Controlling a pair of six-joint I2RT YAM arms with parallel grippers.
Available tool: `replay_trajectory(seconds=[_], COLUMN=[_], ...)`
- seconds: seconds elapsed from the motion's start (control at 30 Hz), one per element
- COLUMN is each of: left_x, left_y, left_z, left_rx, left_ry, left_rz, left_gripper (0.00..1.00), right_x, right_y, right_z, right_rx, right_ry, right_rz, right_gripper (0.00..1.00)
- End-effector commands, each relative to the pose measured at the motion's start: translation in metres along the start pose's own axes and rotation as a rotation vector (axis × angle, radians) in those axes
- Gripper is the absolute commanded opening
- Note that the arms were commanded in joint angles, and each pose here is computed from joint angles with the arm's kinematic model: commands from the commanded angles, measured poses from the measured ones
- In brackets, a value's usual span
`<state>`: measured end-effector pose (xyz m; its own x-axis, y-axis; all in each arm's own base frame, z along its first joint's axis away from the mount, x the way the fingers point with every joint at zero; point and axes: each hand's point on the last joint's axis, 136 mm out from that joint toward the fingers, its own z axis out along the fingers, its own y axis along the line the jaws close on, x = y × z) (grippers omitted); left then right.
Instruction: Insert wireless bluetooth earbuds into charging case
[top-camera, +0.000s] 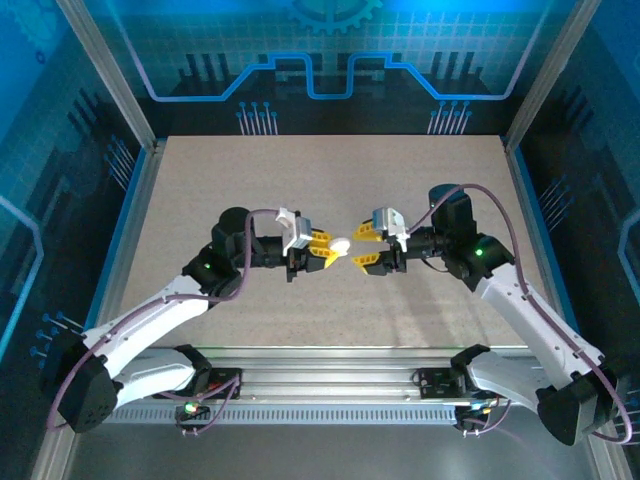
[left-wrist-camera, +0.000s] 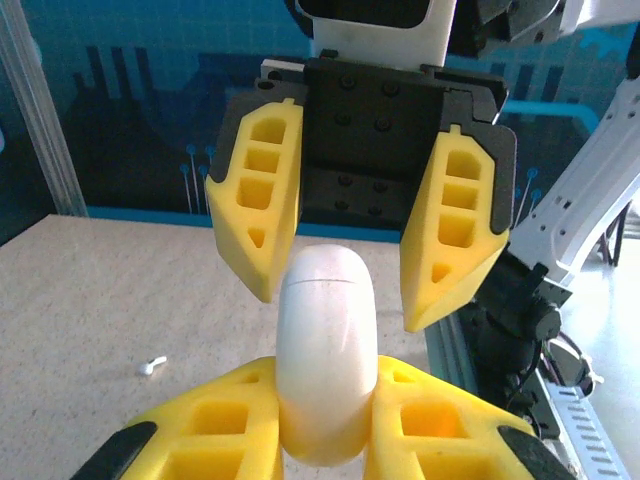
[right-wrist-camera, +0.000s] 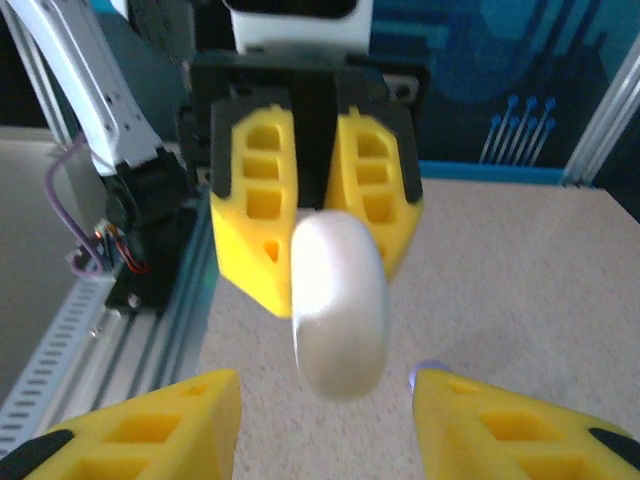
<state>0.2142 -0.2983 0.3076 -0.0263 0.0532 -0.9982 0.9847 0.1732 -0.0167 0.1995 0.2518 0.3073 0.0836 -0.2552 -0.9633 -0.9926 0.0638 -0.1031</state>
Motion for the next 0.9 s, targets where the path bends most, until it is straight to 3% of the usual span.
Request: replay_trajectory(seconds=[0.0, 0.1, 0.27, 0.87], left_x=[-0.014, -0.018, -0.020, -0.021], left_y=[-0.009, -0.010, -0.011, -0.013], left_z=[0.001, 0.000, 0.000, 0.000], left_rx=[0.054, 0.057, 0.064, 0.075], left_ry=[-0.070, -0.086, -0.101, -0.109], left_rz=[0.005, 0.006, 0.002, -0.010], left_gripper=[0.08, 0.08, 0.09, 0.10], right_x=[-0.021, -0.023, -0.025, -0.034], right_y=[0.007, 0.009, 0.008, 0.009], right_z=[-0.004, -0.003, -0.002, 0.005], right_rx=[-0.057, -0.080, -0.096, -0.129], right_ry=[-0.094, -0.104, -0.110, -0.118], right_rz=[-0.013, -0.003, 0.006, -0.007], right_gripper=[0.49, 0.47, 0.35, 0.37])
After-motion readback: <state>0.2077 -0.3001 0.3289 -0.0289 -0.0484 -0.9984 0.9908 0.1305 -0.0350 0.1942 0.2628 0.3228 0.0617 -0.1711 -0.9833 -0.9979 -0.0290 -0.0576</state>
